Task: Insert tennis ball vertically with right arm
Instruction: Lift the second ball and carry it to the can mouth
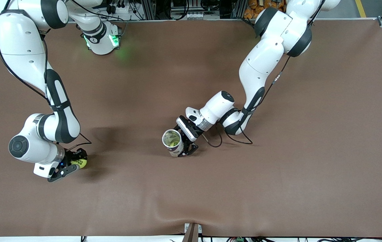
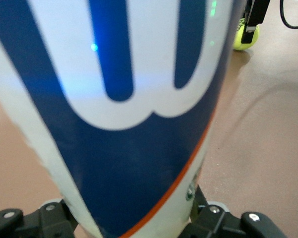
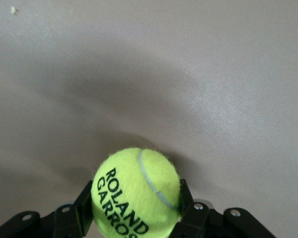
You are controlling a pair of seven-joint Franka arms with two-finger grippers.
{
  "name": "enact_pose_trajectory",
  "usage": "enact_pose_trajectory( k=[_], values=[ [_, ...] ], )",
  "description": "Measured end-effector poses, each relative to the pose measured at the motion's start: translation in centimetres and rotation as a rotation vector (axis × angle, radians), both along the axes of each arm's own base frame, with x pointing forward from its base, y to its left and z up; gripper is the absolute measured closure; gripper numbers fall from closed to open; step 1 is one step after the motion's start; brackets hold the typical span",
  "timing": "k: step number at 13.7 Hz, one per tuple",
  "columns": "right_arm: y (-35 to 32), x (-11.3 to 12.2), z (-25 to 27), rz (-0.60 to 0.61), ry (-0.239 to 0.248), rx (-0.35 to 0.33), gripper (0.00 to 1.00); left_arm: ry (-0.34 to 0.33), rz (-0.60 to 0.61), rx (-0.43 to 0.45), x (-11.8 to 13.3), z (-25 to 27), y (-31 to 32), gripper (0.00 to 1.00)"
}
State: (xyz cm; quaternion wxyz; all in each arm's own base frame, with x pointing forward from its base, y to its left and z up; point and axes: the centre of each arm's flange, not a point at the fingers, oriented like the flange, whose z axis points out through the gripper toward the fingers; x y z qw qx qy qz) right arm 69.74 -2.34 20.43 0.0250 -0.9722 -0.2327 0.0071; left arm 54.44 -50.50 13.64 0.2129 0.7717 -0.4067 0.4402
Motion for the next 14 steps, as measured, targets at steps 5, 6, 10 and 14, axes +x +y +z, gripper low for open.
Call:
enact_pose_trajectory(
  k=[5, 6, 10, 14],
  values=[
    [3.0, 0.6, 8.5, -0.171, 0.085, 0.177, 0.32, 0.0, 0.0, 0.0, 0.0, 0.0, 0.0, 0.15],
    [4.4, 0.7, 10.5, -0.225, 0.108, 0.19, 0.32, 0.0, 0.0, 0.0, 0.0, 0.0, 0.0, 0.15],
    [13.9, -0.4, 19.1, -0.475, 0.201, 0.18, 0.32, 0.001, 0.0, 0.0, 0.0, 0.0, 0.0, 0.15],
    [23.4, -2.4, 23.7, -0.769, 0.299, 0.232, 0.32, 0.001, 0.0, 0.0, 0.0, 0.0, 0.0, 0.15]
  ],
)
